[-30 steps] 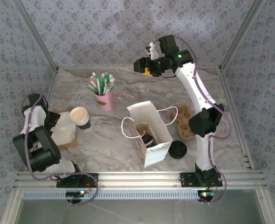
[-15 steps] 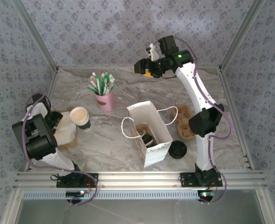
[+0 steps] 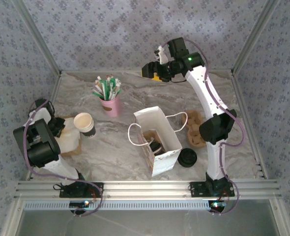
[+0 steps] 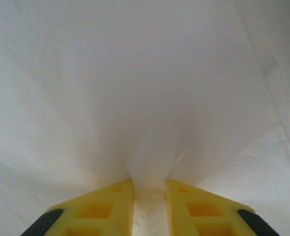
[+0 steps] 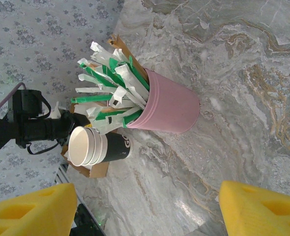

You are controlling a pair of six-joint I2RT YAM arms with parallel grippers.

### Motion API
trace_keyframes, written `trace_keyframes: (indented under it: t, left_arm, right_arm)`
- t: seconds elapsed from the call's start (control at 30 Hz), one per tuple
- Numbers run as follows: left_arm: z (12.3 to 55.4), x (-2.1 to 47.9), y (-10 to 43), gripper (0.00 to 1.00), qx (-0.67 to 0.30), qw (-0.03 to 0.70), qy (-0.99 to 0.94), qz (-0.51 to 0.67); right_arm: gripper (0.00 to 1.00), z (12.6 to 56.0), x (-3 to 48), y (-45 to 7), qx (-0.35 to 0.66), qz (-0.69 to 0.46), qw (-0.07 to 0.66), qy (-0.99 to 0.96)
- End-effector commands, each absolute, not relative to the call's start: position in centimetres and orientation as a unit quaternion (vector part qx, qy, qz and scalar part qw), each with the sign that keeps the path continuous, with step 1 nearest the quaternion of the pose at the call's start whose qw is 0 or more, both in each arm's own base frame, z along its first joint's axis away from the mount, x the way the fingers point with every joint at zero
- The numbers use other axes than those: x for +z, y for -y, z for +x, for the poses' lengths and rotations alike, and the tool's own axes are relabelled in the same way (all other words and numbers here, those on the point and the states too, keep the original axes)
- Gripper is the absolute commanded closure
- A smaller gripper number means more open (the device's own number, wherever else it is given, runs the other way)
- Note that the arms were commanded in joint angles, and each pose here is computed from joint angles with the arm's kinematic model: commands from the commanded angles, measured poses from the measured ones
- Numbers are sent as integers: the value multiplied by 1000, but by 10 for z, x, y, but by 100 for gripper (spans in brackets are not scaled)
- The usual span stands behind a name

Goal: Pack the takeout coffee

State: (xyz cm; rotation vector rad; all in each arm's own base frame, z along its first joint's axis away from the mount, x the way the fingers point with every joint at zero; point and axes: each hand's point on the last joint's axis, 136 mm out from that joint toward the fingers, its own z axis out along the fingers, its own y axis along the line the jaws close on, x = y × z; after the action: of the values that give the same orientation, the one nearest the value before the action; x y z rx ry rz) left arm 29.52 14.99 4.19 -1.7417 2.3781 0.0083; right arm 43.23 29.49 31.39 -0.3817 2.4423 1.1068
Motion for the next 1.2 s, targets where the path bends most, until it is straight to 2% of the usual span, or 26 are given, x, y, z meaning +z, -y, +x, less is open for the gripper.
trace_keyframes:
  t: [0.0, 0.43, 0.97, 1.17]
  left_arm:
    - [293, 55, -151, 85, 9, 110, -804, -584]
    - [284, 101, -150, 100, 9, 156, -801, -578]
    - [272, 202, -148, 100, 26, 259, -804, -535]
    - [272, 210, -143, 100, 15, 269, -807, -525]
  right_arm:
    - [22, 431, 316, -291, 392, -142, 218, -883]
    - [22, 425, 323, -290, 390, -147, 222, -881]
    - [22, 422, 335, -293, 398, -149, 232, -875]
    - [22, 420, 336, -293, 398, -151, 231, -875]
